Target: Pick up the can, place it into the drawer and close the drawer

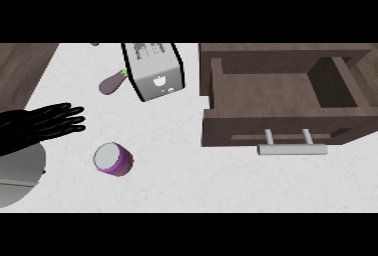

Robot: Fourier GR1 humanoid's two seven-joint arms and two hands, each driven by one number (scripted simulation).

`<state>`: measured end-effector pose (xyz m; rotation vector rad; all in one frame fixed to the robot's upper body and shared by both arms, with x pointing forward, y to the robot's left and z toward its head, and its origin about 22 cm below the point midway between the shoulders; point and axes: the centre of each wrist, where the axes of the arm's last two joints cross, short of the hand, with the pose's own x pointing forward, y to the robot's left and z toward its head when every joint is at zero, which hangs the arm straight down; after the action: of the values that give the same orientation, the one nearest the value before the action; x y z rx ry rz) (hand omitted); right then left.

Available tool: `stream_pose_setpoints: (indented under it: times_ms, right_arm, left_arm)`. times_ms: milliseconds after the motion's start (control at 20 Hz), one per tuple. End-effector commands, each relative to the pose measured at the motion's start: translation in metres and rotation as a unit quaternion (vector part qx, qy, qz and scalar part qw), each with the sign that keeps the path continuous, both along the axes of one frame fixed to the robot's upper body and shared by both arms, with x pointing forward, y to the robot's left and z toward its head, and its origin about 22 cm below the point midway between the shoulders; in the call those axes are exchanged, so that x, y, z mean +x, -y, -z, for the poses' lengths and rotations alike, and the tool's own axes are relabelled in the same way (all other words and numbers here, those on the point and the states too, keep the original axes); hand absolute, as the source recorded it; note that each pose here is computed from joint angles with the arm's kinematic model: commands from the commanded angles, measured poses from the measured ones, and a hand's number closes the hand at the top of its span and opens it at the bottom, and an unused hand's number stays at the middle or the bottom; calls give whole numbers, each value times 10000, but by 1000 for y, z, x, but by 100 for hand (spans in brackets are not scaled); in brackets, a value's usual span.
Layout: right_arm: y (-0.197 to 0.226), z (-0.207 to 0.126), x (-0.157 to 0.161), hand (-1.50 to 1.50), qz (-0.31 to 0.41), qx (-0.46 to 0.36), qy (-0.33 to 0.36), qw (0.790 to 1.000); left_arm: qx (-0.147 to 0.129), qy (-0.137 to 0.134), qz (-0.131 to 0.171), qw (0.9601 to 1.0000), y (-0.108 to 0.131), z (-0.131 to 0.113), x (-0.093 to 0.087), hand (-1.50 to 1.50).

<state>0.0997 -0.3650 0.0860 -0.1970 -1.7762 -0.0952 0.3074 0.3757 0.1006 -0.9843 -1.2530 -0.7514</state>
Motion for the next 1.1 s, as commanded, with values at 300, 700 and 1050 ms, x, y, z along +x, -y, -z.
stream_pose_setpoints:
  times_ms: [300, 700, 1050]
  right_arm:
    - [4, -8, -3, -150, -23, 2, 69, 10000]
    - [17, -25, -10, -150, -29, 29, 56, 10000]
    - [7, -15, -18, -150, 8, -38, 10, 10000]
  left_arm:
    - [241, 10, -40, 9997, 24, 41, 3, -150]
    - [416, -2, -351, 9985, 27, 89, 1, -150]
    - [417, 33, -696, 9967, 29, 113, 11, -150]
